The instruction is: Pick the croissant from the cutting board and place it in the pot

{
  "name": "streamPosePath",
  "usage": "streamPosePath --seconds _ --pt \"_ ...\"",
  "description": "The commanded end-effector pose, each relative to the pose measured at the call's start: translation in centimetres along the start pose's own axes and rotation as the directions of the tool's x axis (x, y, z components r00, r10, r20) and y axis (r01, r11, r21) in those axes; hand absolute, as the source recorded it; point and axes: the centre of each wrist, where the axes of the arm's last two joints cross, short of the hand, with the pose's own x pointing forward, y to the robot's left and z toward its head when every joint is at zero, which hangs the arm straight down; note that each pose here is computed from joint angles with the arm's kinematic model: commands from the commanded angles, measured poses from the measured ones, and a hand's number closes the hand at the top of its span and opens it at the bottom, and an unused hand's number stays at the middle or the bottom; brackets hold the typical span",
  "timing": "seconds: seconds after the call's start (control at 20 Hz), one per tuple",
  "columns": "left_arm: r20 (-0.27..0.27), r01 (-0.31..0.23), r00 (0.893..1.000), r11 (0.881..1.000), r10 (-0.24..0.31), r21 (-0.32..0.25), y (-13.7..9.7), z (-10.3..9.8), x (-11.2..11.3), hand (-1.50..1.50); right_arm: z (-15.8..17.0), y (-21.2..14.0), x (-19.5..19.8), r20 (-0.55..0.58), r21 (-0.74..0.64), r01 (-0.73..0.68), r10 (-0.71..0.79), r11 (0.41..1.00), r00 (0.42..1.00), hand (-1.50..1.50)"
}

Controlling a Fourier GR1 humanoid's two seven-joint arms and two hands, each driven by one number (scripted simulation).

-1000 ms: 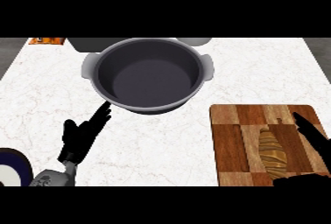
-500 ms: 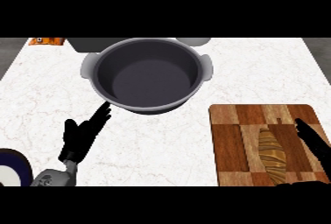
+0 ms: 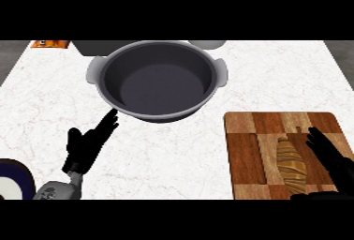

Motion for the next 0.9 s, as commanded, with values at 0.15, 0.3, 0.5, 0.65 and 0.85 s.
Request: streamPosePath --seconds 0.15,0.3,0.5,0.65,0.85 --pt "0.004 -0.014 1.0 1.0 0.014 -0.007 -2.7 0.3 -0.1 0.0 -2.5 2.3 -3.9 -0.03 0.018 0.113 -0.113 0.993 0.993 -1.5" --pt "0.004 -0.007 1.0 1.0 0.007 0.0 -0.4 -0.3 0.4 0.0 -2.7 1.5 -4.8 -0.016 0.026 0.128 -0.128 0.991 0.992 -1.5" --pt "0.004 0.011 1.0 1.0 -0.011 -0.004 -0.5 -0.2 0.5 0.0 -2.3 2.0 -5.3 0.079 0.076 -0.11 0.104 0.991 0.991 1.5" --pt "0.007 0.016 1.0 1.0 -0.016 -0.001 -0.7 0.0 1.2 0.0 -2.2 3.4 -7.6 0.036 0.079 0.026 -0.029 0.997 0.999 1.5" --pt "0.001 0.0 1.0 1.0 0.0 -0.021 0.3 -1.3 1.4 0.0 -2.8 4.9 -7.6 0.076 0.079 0.094 -0.101 0.992 0.992 1.5"
